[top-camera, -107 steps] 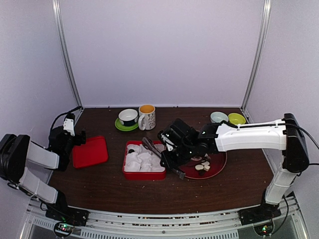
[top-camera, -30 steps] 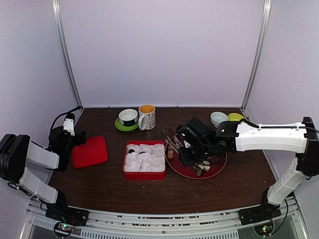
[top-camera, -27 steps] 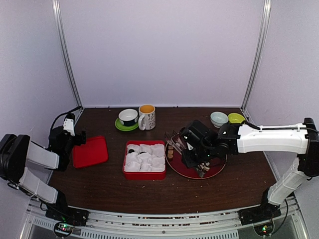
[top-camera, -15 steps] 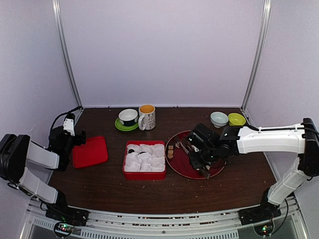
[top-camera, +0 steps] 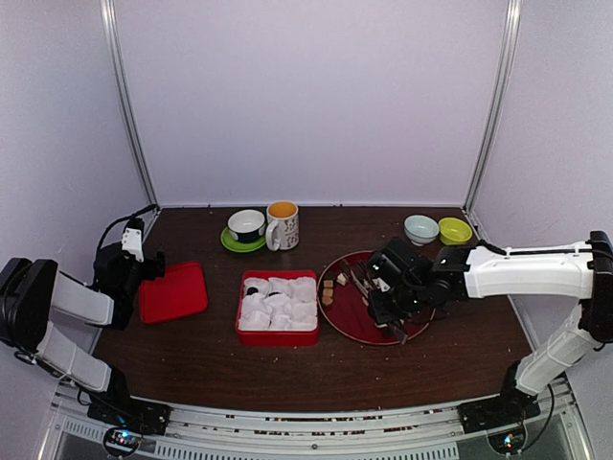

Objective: Pack the chocolate

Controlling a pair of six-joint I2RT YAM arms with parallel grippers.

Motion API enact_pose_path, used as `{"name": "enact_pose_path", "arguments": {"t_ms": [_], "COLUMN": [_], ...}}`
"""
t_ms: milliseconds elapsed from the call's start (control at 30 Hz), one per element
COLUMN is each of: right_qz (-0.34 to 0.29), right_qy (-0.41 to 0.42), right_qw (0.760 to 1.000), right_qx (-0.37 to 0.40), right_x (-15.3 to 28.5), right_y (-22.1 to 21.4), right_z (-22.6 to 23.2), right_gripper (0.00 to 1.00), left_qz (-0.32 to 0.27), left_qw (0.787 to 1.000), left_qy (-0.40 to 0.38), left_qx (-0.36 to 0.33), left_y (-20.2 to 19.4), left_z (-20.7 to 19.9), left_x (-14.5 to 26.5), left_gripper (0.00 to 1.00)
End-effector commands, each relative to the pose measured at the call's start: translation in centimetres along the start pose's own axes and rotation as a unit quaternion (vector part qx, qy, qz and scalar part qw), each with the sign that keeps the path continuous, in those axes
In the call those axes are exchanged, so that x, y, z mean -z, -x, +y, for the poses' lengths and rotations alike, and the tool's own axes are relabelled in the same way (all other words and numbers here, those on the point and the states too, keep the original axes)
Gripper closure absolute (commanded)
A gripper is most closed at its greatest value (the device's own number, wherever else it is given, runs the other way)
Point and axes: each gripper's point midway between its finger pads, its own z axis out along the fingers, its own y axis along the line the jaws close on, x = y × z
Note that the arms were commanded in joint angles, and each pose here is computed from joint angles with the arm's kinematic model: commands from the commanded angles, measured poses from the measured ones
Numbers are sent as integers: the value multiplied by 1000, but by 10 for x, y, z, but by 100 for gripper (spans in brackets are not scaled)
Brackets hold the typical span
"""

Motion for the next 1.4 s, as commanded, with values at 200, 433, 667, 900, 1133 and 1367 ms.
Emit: {"name": "enact_pose_path", "arguments": {"t_ms": [200, 433, 667, 900, 1133, 1367], "right_qz": [-28, -29, -15, 1, 33, 62], "right_qy": [14, 14, 9, 3, 26, 55], "right_qw": [999, 999, 999, 999, 997, 995], "right_qx": [-16, -26, -27, -41, -58, -57], "right_x": [14, 16, 28, 43, 46, 32], "right_y": [2, -6, -18, -41, -59, -63], "right_z": [-6, -13, -25, -53, -61, -47], "right_gripper": [65, 65, 65, 65, 63, 63], "left_qz": [-28, -27, -27, -27, -27, -28], "left_qw": [1000, 1000, 1000, 1000, 1000, 1000], "left_qy": [3, 3, 3, 3, 3, 3], "left_qx": [5, 5, 5, 5, 5, 5], "left_y": [12, 12, 11, 12, 12, 12], "left_z": [3, 3, 3, 3, 3, 3], "left_x": [0, 0, 0, 0, 0, 0], "left_gripper": [2, 2, 2, 2, 2, 2]}}
